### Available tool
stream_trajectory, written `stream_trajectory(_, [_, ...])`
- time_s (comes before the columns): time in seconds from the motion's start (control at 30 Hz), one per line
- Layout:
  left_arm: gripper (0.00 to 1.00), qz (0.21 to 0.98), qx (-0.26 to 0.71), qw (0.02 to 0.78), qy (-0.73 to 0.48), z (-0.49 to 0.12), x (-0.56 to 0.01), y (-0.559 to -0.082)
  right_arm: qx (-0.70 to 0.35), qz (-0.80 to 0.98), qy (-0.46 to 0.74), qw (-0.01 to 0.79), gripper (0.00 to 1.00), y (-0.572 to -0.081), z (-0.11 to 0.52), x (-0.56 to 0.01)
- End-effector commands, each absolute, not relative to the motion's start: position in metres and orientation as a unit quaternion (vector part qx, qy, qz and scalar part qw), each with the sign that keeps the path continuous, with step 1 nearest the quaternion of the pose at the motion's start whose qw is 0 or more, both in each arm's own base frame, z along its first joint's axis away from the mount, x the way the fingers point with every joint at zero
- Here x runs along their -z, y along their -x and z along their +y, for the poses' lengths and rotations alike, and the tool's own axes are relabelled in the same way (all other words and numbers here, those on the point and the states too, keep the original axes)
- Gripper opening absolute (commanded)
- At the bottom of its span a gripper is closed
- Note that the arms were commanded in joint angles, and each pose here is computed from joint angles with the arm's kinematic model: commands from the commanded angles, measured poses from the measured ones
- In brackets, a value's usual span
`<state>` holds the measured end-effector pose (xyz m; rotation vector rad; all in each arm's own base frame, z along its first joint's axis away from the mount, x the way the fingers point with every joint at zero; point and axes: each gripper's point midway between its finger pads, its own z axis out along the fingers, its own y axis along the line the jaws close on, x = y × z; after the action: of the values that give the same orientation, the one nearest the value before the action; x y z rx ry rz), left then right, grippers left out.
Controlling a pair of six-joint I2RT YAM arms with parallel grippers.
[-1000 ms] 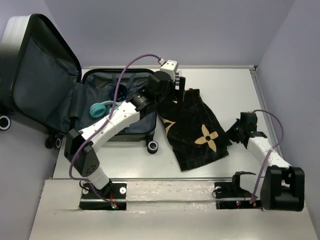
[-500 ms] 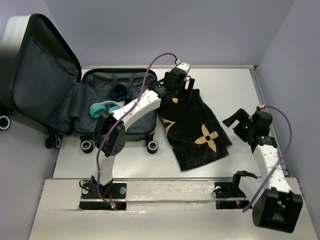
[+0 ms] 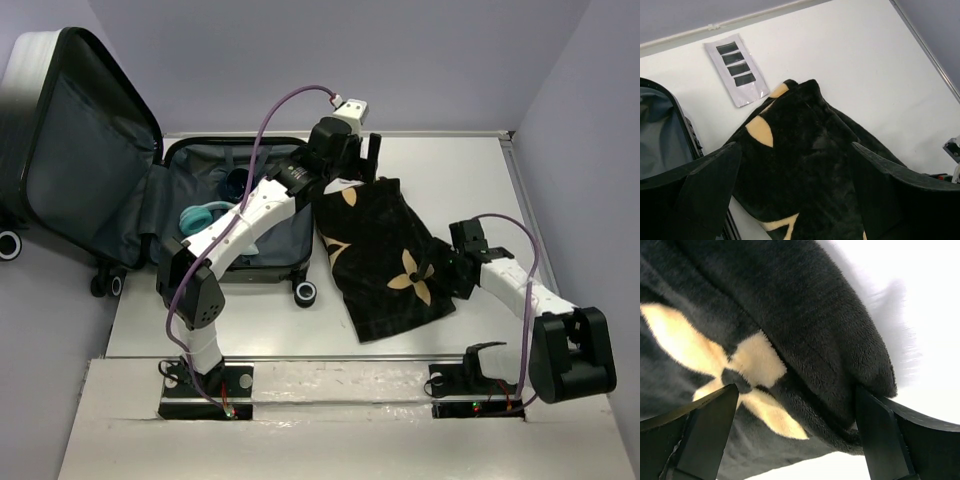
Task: Pack the luggage
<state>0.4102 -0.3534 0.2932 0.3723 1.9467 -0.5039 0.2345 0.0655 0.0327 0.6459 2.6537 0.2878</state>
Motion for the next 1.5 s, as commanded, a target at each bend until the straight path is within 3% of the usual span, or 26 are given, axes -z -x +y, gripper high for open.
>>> stream_trajectory(0.0, [0.98,0.797,0.234,0.533,-0.163,-0.35,-0.31,-0.405,-0.017,0.958,-0.238,0.16,1.0,-0.222,0.053,-0.021])
stream_trajectory(0.13, [0.98,0.798,0.235,0.531,-0.16,-0.343,-0.307,-0.408,0.043,0.974,-0.193,0.107,1.0,-0.216,0.061,-0.001])
stream_trajectory(0.2, [0.97,0.803,0.231,0.527,-0.156,-0.337,-0.3,-0.411,0.076,0.978,-0.172,0.095,0.91,-0.221,0.063,0.002])
stream_trajectory(0.23, [0.98,0.804,0.23,0.525,-0.155,-0.336,-0.298,-0.412,0.095,0.978,-0.169,0.075,0.84,-0.218,0.06,0.011])
stream_trajectory(0.27, [0.97,0.808,0.226,0.523,-0.153,-0.333,-0.292,-0.414,0.097,0.98,-0.161,0.071,0.58,-0.219,0.062,0.013])
stream_trajectory(0.33, [0.97,0.811,0.223,0.519,-0.154,-0.333,-0.286,-0.414,0.113,0.977,-0.159,0.089,0.31,-0.229,0.057,0.007])
stream_trajectory(0.43, [0.97,0.819,0.222,0.506,-0.156,-0.335,-0.273,-0.415,0.108,0.974,-0.173,0.1,0.17,-0.241,0.046,0.0])
stream_trajectory(0.47, [0.97,0.82,0.224,0.502,-0.158,-0.337,-0.271,-0.415,0.1,0.973,-0.182,0.105,0.07,-0.245,0.042,-0.003])
stream_trajectory(0.63, [0.98,0.839,0.239,0.458,-0.17,-0.352,-0.241,-0.412,0.062,0.952,-0.253,0.157,0.07,-0.278,-0.003,-0.027])
stream_trajectory(0.9, [0.98,0.878,0.227,0.384,-0.173,-0.358,-0.194,-0.404,0.148,0.919,-0.293,0.219,0.07,-0.309,-0.084,-0.066])
stream_trajectory(1.27, [0.99,0.934,0.171,0.294,-0.112,-0.358,-0.108,-0.409,0.085,0.915,-0.315,0.236,0.07,-0.32,-0.077,-0.05])
stream_trajectory(1.47, [0.99,0.936,0.177,0.302,-0.047,-0.364,-0.076,-0.432,0.047,0.915,-0.309,0.256,0.07,-0.326,-0.065,-0.058])
